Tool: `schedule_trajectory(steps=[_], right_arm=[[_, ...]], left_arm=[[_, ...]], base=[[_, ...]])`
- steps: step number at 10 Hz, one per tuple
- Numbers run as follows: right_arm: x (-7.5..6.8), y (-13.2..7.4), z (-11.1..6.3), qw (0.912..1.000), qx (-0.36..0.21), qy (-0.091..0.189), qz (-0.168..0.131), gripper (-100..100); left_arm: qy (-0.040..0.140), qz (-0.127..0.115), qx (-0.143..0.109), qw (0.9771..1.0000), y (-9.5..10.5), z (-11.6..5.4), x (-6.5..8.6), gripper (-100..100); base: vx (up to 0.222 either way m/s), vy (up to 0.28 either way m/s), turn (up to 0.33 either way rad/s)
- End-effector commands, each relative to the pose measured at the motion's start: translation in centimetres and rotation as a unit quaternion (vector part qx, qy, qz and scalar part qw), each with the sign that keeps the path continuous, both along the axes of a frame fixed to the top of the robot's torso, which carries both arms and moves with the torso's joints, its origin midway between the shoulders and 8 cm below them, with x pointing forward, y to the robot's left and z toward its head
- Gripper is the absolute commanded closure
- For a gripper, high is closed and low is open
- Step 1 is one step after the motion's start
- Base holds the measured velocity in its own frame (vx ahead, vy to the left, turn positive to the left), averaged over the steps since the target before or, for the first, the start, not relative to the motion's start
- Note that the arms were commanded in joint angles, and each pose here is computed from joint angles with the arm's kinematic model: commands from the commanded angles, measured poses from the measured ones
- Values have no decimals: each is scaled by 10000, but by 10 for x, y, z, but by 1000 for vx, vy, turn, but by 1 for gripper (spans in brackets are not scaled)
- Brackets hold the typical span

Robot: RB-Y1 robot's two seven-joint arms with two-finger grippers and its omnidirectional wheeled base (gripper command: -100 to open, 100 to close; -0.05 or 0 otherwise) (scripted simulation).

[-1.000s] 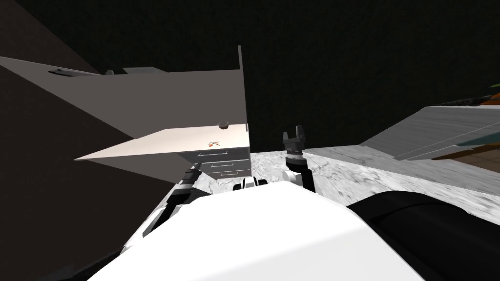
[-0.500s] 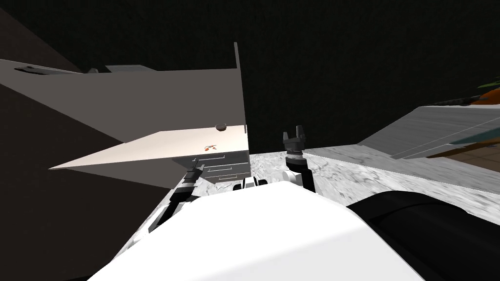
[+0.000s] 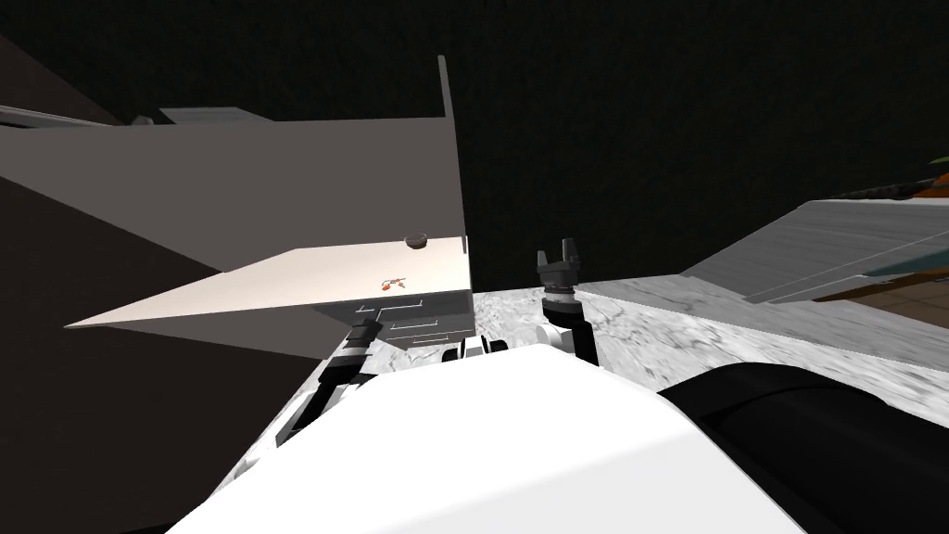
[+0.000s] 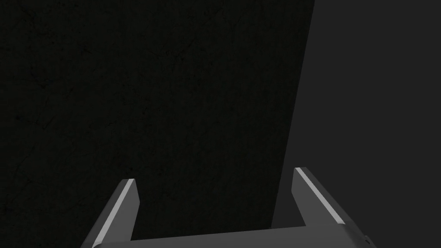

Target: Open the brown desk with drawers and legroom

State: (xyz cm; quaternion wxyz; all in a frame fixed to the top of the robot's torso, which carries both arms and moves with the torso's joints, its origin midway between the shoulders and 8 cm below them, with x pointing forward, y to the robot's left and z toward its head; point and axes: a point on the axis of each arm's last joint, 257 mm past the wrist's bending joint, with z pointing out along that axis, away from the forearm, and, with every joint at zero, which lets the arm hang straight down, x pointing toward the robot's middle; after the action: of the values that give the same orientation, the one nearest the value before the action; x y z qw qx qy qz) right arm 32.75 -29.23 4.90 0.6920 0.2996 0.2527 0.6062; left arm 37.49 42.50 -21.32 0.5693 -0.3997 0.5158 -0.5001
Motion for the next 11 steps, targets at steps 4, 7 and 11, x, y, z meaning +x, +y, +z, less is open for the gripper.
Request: schedule_trajectory(steps=[4,7,11], right_arm=[[0,0,0,10000,0,0,0,0],[0,0,0,10000,0,0,1,0],[0,0,0,10000,0,1,0,0]], left_arm=[[35,-160,-10,9999,-9,0,-15,100],[56,-220,-14,9997,-12,-2,-20,100],[71,-344,-14,9994,-11,14,-32,-100]], base=[[-170,7,58],[-169,15,55],[-84,6,69]])
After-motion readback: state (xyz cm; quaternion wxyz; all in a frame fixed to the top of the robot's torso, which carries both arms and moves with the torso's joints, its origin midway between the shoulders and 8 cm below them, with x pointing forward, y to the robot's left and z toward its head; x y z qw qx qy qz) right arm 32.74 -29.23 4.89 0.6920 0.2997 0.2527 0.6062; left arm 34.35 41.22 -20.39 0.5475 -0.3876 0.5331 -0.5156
